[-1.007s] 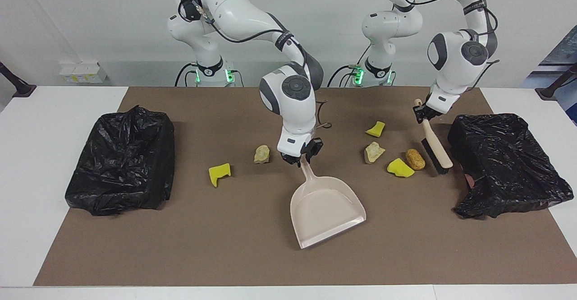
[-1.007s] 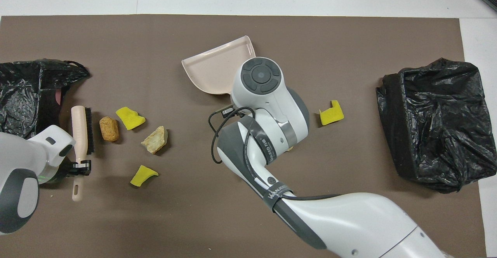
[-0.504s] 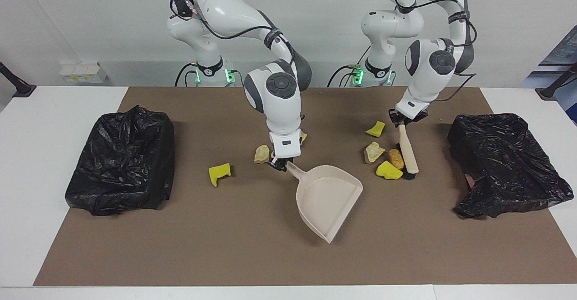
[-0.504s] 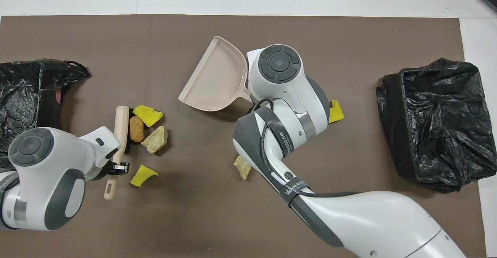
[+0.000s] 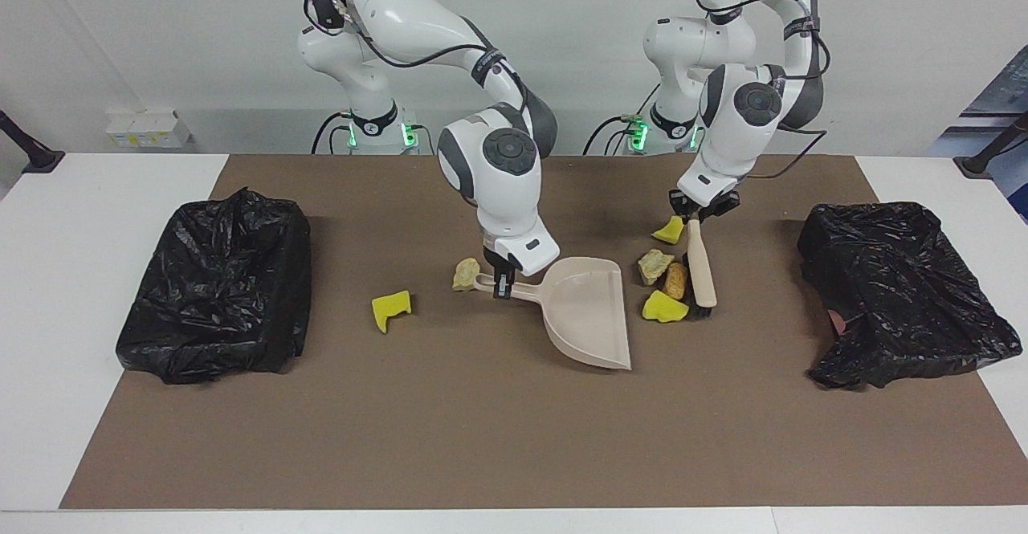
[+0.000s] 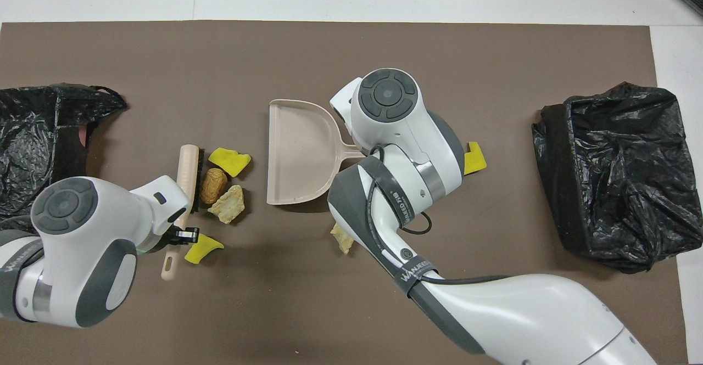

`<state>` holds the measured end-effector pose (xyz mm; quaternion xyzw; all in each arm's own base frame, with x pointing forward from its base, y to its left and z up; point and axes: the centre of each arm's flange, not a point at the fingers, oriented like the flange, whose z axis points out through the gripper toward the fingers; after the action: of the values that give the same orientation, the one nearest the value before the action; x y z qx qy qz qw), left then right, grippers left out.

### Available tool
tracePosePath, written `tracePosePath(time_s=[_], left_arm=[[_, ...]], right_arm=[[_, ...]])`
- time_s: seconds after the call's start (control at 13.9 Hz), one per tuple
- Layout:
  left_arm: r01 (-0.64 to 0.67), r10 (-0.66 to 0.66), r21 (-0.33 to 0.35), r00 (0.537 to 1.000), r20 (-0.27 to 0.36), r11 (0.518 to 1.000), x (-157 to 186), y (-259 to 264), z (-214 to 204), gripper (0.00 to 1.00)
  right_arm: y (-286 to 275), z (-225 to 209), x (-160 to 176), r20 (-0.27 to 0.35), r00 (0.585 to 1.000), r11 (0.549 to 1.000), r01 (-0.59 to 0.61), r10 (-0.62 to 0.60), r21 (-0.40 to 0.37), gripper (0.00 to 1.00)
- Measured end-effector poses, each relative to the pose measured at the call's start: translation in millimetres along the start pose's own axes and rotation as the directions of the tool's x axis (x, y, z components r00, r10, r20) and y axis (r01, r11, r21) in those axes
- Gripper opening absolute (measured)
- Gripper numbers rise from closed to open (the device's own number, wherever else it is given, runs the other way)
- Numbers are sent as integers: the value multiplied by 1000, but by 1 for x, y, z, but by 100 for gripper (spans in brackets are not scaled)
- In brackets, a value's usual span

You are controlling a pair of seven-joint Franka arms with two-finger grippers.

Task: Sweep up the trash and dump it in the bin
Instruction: 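Set the dustpan beside the debris while the left gripper sweeps toward it, then sweep the bread and sponge pieces into the dustpan with the left gripper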

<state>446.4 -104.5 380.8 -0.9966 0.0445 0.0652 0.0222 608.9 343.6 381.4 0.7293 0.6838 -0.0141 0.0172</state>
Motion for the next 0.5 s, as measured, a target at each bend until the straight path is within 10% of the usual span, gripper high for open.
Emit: tracePosePath(time_s=[0.5], left_arm=[[477, -486, 93, 864, 135, 874, -25, -17, -17, 27]], right_arm=[[-6, 17, -3, 48, 998, 999, 37, -38, 9, 31]])
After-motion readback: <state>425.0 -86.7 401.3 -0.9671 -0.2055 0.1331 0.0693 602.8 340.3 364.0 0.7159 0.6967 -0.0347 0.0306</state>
